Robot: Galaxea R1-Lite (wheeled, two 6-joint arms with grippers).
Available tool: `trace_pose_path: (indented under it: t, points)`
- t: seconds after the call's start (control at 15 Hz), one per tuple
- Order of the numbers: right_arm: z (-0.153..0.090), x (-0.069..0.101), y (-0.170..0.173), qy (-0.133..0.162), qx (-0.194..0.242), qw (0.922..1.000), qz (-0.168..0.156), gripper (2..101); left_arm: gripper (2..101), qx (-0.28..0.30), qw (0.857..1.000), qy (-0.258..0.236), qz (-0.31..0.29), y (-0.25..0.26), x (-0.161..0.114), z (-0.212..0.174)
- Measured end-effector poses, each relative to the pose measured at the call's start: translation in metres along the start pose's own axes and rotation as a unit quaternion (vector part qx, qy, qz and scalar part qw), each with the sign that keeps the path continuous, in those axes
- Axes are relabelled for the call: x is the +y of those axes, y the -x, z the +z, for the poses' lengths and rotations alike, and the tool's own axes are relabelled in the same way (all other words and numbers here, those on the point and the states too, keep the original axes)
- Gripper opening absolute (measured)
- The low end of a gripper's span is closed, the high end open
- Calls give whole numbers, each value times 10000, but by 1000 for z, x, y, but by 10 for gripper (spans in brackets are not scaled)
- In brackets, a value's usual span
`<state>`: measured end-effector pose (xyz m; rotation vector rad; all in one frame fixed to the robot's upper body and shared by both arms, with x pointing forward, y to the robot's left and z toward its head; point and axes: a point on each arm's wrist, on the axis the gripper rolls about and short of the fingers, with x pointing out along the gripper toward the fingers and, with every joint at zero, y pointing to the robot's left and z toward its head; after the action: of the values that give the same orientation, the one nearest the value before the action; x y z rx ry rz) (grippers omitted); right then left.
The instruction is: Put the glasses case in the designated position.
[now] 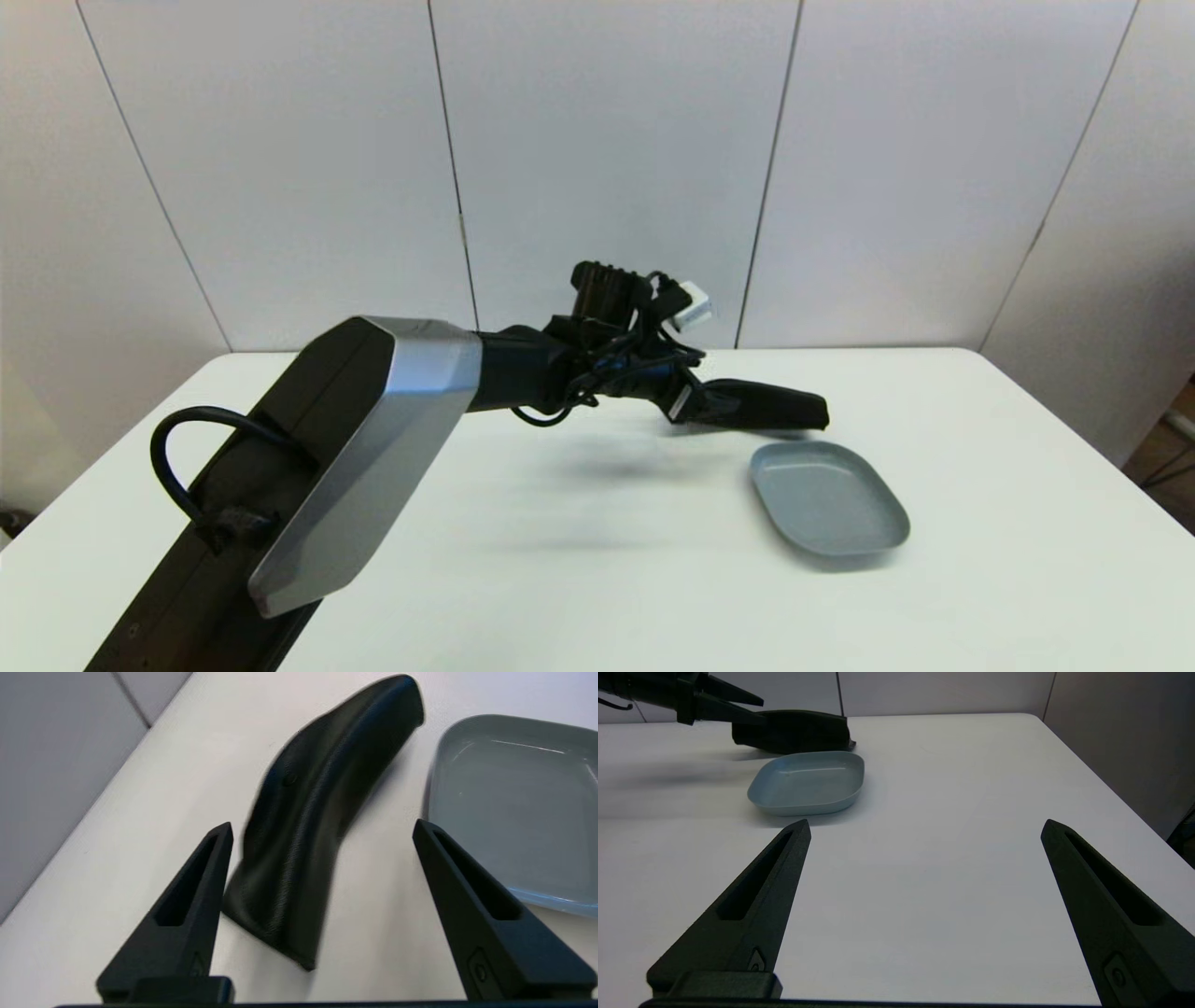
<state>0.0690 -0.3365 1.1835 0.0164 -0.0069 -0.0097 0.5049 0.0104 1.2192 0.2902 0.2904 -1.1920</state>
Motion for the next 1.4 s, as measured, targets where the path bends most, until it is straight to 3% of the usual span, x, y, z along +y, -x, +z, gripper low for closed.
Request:
trace_pose_path:
  t: [0.4,0.53,0.73,1.07,1.4]
  points:
    - [0,0,0,-2,-1,10000,2,980,889,233,9932,870,739,81,48,24]
    - [0,0,0,-2,-3,10000,4,980,909,507,9858,1203,1053,132,62,32]
    - [0,0,0,-2,-1,10000,2,980,932,1102,9663,1798,1475,213,61,44]
    - [0,0,0,0,-3,10000,4,980,953,1953,9160,2744,2182,332,15,46]
    - [0,0,0,-2,-1,10000,5,980,965,2300,8658,3138,3146,406,-72,14]
